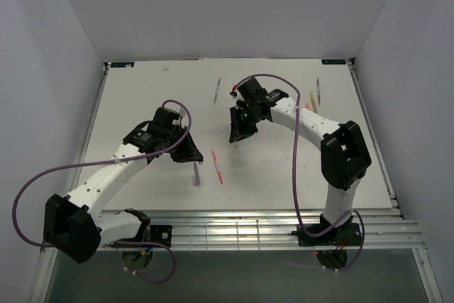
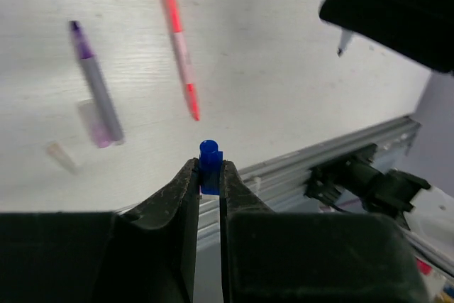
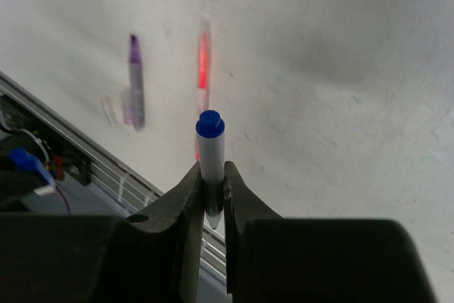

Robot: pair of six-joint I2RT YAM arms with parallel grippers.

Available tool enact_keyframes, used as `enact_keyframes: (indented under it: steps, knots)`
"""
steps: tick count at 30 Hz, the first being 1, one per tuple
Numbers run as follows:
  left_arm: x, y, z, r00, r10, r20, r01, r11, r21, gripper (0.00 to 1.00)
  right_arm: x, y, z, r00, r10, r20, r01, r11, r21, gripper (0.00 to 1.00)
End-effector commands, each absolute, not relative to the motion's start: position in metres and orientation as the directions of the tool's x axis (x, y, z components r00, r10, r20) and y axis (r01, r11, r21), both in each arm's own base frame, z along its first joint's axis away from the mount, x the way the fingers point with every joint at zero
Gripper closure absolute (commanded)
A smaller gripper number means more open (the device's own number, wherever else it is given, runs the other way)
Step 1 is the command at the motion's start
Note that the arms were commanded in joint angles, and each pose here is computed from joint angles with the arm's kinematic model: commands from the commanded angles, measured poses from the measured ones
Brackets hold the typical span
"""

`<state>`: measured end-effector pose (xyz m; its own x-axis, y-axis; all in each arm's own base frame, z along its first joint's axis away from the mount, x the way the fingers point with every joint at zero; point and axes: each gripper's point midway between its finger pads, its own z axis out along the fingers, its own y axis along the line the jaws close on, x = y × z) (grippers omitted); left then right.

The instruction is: Open the pen caps

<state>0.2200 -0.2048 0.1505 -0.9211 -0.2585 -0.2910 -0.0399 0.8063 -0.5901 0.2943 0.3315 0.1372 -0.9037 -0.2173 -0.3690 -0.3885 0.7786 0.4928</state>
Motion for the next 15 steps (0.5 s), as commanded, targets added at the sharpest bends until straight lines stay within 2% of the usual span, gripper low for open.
enact_keyframes:
  steps: [1, 2, 3, 6, 15]
  knots:
    - [0.215, -0.161, 0.126, -0.908, -0.293, -0.299, -0.167, 0.909, -0.381, 1.00, 0.254, 0.315, 0.108, -0.904, -0.339, -0.261, -0.426, 0.765, 0.483, 0.92]
    - [0.215, -0.149, 0.118, -0.899, -0.312, -0.306, -0.210, 0.923, -0.324, 1.00, 0.249, 0.315, 0.103, -0.905, -0.343, -0.252, -0.425, 0.762, 0.488, 0.92]
    - [0.207, -0.138, 0.107, -0.900, -0.345, -0.268, -0.277, 0.925, -0.261, 1.00, 0.243, 0.315, 0.095, -0.906, -0.347, -0.241, -0.422, 0.753, 0.505, 0.92]
    - [0.197, -0.119, 0.084, -0.898, -0.373, -0.235, -0.348, 0.927, -0.139, 1.00, 0.236, 0.317, 0.089, -0.908, -0.354, -0.226, -0.419, 0.746, 0.518, 0.92]
    - [0.218, -0.107, 0.063, -0.899, -0.347, -0.268, -0.354, 0.935, -0.022, 1.00, 0.235, 0.332, 0.074, -0.904, -0.384, -0.186, -0.422, 0.733, 0.534, 0.92]
